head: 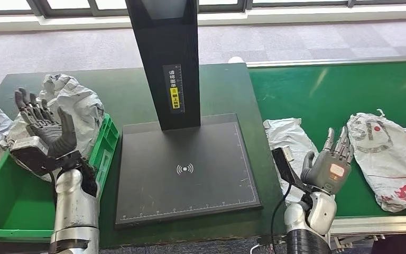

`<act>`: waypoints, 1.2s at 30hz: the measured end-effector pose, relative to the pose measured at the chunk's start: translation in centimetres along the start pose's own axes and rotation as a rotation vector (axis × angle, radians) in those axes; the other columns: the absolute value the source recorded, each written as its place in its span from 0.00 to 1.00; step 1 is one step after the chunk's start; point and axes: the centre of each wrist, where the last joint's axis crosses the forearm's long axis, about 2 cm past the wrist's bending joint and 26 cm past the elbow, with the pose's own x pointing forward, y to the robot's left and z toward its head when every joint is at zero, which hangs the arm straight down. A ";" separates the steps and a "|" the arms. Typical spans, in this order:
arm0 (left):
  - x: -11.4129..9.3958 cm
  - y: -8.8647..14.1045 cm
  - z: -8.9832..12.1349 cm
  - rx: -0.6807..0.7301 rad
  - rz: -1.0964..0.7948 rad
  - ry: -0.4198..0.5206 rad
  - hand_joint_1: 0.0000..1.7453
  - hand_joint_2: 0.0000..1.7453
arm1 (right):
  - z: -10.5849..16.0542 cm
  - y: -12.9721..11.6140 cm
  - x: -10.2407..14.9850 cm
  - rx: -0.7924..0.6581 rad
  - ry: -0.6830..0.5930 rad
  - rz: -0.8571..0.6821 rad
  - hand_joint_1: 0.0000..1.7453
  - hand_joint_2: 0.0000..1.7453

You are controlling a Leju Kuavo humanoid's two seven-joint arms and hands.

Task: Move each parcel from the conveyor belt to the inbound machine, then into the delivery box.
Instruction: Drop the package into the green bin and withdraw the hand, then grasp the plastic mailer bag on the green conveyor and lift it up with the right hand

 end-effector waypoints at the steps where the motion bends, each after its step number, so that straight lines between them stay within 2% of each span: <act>1: 0.4 -0.7 0.7 -0.052 0.088 0.001 0.00 1.00 | 0.2 0.7 -0.3 0.035 0.033 0.021 0.00 1.00; 3: 1.2 -1.8 1.9 -0.132 0.213 -0.005 0.00 1.00 | 0.5 1.8 -1.1 0.089 0.099 0.010 0.00 1.00; 5: 1.8 -2.6 2.5 -0.170 0.260 -0.015 0.00 1.00 | 0.8 2.5 -1.6 0.125 0.136 -0.004 0.00 1.00; 9: 2.7 -3.4 2.6 -0.209 0.309 -0.044 0.00 1.00 | 1.2 3.5 -2.0 0.178 0.156 -0.016 0.00 1.00; 16: 4.7 -4.2 3.2 -0.341 0.515 -0.095 0.00 1.00 | 1.8 5.7 -3.2 0.352 0.242 -0.130 0.00 1.00; 19: 5.4 -4.5 3.2 -0.375 0.545 -0.113 0.00 1.00 | 2.0 6.3 -3.7 0.416 0.260 -0.201 0.00 1.00; 23: 6.1 -4.6 3.4 -0.406 0.550 -0.128 0.00 1.00 | 2.4 7.1 -4.1 0.582 0.274 -0.463 0.00 1.00; 25: 6.2 -4.7 3.6 -0.416 0.553 -0.130 0.00 1.00 | 2.4 7.3 -4.2 0.625 0.287 -0.534 0.00 1.00; 33: 6.5 -4.9 3.8 -0.436 0.554 -0.136 0.00 1.00 | 2.1 7.5 -4.2 0.683 0.338 -0.540 0.00 1.00; 36: 6.6 -4.9 3.8 -0.442 0.547 -0.136 0.00 1.00 | 1.9 7.5 -4.1 0.733 0.376 -0.516 0.75 1.00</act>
